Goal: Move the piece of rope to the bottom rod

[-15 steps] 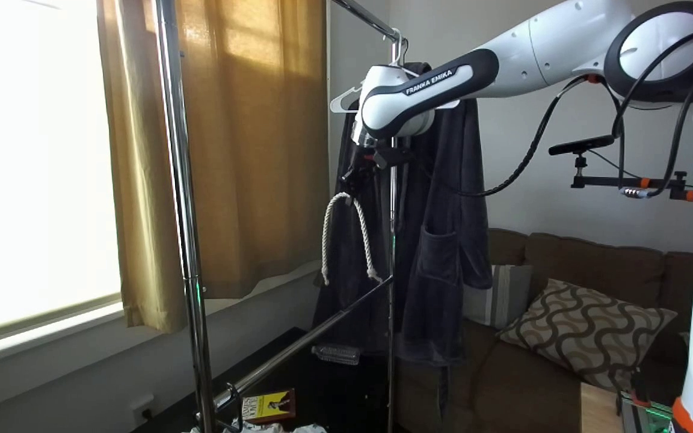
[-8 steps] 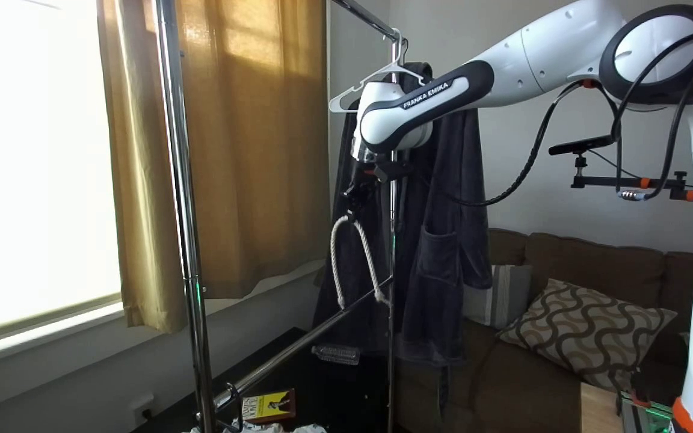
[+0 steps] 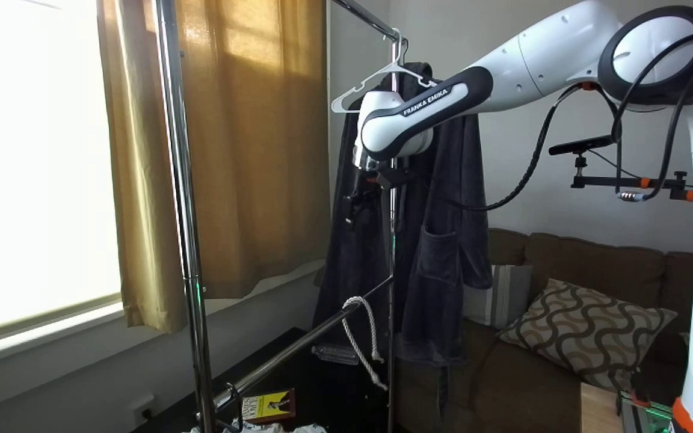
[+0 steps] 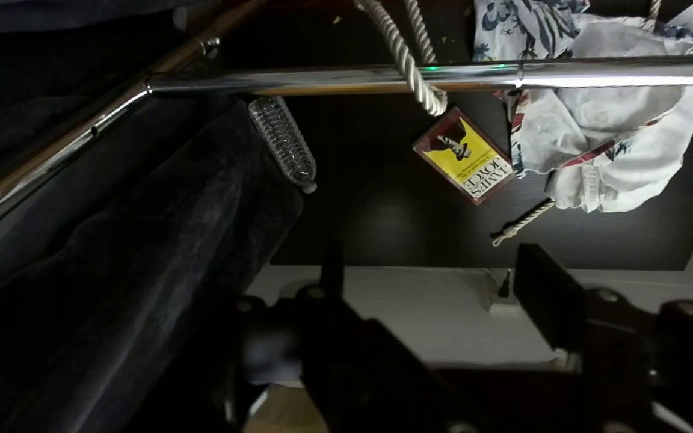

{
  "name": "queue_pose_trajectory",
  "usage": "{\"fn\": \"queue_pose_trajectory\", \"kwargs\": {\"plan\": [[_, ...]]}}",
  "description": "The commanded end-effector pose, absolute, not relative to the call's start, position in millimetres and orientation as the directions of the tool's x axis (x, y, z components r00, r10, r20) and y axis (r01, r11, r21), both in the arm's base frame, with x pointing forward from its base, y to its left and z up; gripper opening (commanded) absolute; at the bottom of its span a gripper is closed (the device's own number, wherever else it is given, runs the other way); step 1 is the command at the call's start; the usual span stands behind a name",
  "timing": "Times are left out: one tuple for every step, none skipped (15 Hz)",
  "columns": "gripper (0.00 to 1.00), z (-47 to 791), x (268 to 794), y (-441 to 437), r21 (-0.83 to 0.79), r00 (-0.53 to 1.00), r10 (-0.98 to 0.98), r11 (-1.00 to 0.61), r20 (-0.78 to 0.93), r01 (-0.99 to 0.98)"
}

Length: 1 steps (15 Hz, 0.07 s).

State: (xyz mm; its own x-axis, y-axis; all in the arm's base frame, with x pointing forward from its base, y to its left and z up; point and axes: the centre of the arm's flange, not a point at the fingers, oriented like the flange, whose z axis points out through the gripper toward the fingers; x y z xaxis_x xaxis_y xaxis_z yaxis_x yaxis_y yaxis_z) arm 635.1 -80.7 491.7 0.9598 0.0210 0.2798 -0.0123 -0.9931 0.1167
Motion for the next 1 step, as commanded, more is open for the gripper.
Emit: {"fn": "queue_pose_trajectory", "kwargs": {"plan": [[0.87, 494.3, 635.1, -80.6, 0.118, 0.959, 0.023, -0.993, 0.284, -0.011]]}}
